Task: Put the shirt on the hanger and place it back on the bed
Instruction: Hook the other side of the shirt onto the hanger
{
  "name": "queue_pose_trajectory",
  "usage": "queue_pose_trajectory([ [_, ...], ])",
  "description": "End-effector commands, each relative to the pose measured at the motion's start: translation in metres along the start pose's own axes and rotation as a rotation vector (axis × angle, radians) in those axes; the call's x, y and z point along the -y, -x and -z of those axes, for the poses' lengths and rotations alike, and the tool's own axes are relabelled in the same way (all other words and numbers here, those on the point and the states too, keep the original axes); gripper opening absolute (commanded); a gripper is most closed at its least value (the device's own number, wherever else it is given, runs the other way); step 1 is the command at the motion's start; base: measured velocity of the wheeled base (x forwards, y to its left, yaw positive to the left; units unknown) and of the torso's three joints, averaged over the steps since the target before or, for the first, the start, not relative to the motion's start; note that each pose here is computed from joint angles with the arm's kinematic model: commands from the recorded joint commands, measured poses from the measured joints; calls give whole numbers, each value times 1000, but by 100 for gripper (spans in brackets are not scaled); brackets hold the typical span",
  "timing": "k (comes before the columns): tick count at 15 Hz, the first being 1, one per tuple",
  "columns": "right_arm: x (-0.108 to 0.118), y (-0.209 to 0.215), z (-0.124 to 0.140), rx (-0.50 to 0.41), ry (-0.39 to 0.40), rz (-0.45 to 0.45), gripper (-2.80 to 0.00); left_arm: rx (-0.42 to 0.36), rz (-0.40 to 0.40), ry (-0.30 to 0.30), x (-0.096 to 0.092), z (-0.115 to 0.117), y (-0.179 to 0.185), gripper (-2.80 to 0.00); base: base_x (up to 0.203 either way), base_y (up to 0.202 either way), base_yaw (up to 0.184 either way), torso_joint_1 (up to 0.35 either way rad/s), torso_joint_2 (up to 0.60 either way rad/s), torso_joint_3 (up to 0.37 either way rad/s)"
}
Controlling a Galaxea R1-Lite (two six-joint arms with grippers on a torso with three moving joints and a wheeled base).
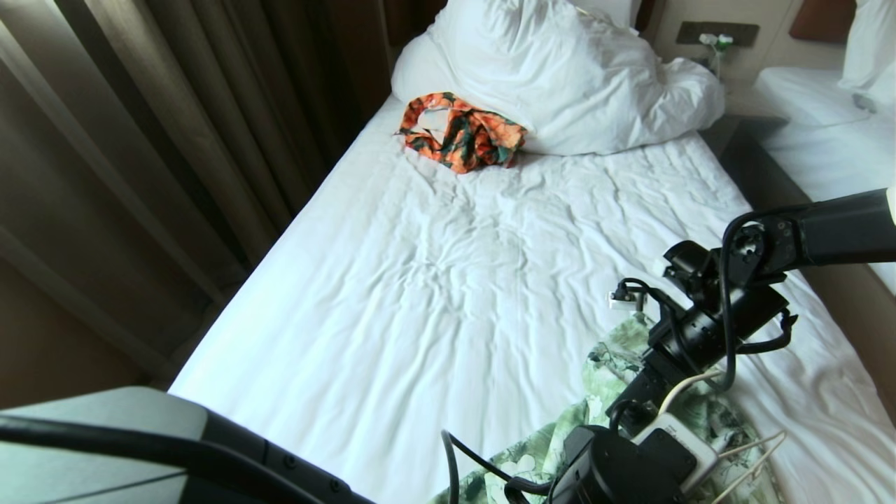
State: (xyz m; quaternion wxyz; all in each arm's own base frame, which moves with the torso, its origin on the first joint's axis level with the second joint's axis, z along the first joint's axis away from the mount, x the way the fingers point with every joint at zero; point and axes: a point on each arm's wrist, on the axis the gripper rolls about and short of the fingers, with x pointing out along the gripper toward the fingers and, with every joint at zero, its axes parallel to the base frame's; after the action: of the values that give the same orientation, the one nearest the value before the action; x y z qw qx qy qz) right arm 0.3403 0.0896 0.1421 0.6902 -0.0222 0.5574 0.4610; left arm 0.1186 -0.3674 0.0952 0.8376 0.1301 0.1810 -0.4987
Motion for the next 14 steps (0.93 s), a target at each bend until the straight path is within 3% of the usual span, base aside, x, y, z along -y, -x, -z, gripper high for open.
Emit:
queue_pose_trajectory([
  [1, -4, 2, 1, -5, 2, -6, 0, 2, -5, 3, -1, 0, 0, -280, 0, 0, 0, 0, 0, 0],
  [6, -11, 10, 8, -55, -31, 13, 0, -1, -5, 2, -1, 1, 0, -280, 0, 0, 0, 0, 0, 0],
  [14, -24, 15, 10, -56, -9, 10, 0, -4, -6, 2, -1, 2, -1, -280, 0, 0, 0, 0, 0, 0],
])
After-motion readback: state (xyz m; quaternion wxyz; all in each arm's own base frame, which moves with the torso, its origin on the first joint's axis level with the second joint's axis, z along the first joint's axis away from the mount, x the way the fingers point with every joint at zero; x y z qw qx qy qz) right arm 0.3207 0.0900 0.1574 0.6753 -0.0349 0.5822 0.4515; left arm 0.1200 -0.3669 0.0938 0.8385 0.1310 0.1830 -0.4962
